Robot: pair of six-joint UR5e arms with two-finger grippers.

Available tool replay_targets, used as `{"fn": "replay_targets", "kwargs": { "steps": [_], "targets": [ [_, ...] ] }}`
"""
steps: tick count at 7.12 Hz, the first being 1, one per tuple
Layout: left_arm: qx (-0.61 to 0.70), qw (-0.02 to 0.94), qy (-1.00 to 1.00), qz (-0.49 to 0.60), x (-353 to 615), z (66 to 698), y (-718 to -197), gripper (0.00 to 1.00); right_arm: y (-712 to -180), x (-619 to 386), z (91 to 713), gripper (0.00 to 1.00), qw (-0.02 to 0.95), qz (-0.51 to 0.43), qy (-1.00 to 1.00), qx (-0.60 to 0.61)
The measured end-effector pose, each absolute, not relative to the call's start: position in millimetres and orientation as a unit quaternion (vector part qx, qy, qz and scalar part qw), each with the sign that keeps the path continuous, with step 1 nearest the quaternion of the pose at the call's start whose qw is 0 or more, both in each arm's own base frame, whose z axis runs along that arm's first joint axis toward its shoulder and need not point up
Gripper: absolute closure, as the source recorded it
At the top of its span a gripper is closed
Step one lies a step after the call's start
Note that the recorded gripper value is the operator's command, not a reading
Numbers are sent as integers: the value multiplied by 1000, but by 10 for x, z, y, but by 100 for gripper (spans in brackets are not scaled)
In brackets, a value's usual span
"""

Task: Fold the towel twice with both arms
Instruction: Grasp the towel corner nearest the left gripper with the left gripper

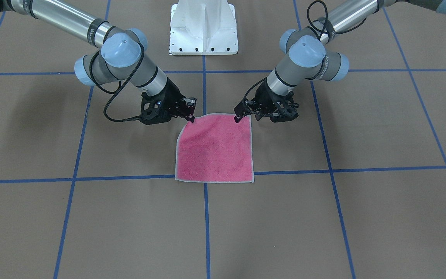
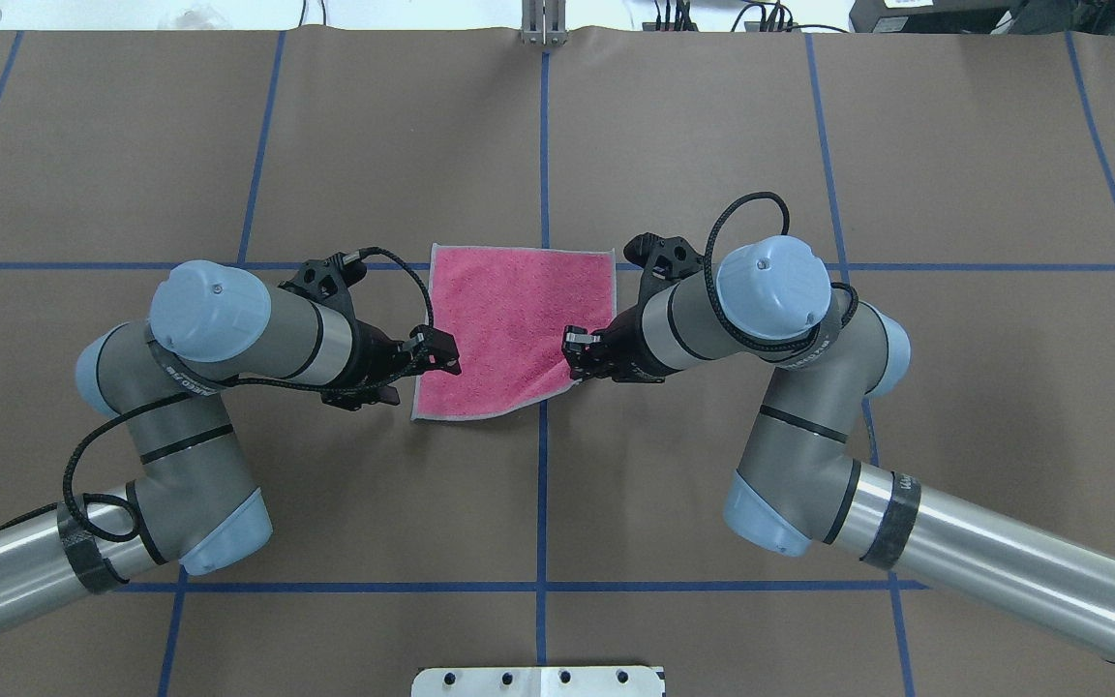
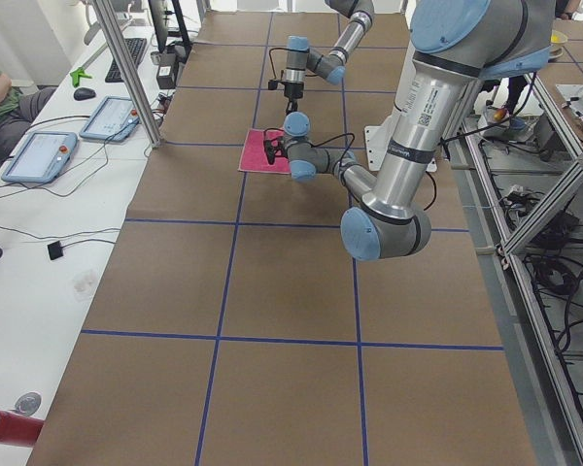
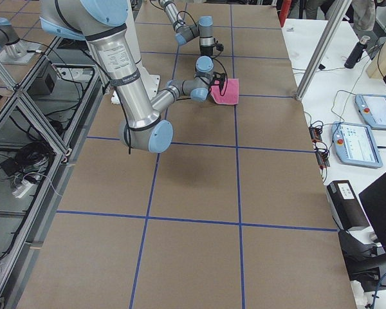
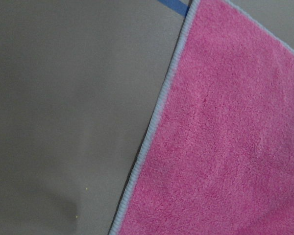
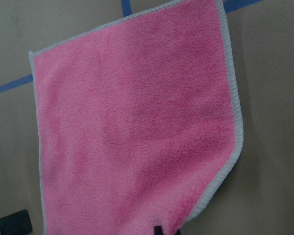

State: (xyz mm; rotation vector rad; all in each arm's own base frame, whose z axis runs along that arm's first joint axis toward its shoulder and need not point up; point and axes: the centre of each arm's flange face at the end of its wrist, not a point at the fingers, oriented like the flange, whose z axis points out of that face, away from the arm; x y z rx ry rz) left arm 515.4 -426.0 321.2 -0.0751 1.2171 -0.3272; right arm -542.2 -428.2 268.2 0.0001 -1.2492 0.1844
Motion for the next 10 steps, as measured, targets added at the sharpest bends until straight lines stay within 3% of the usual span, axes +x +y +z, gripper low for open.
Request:
{"fn": "replay_targets", "kwargs": {
  "steps": [10],
  "targets": [
    [-43,813,562,-147,5278,3273,-4177,18,-4303,-5402,2677,100,806,87,-585,2]
  ]
}}
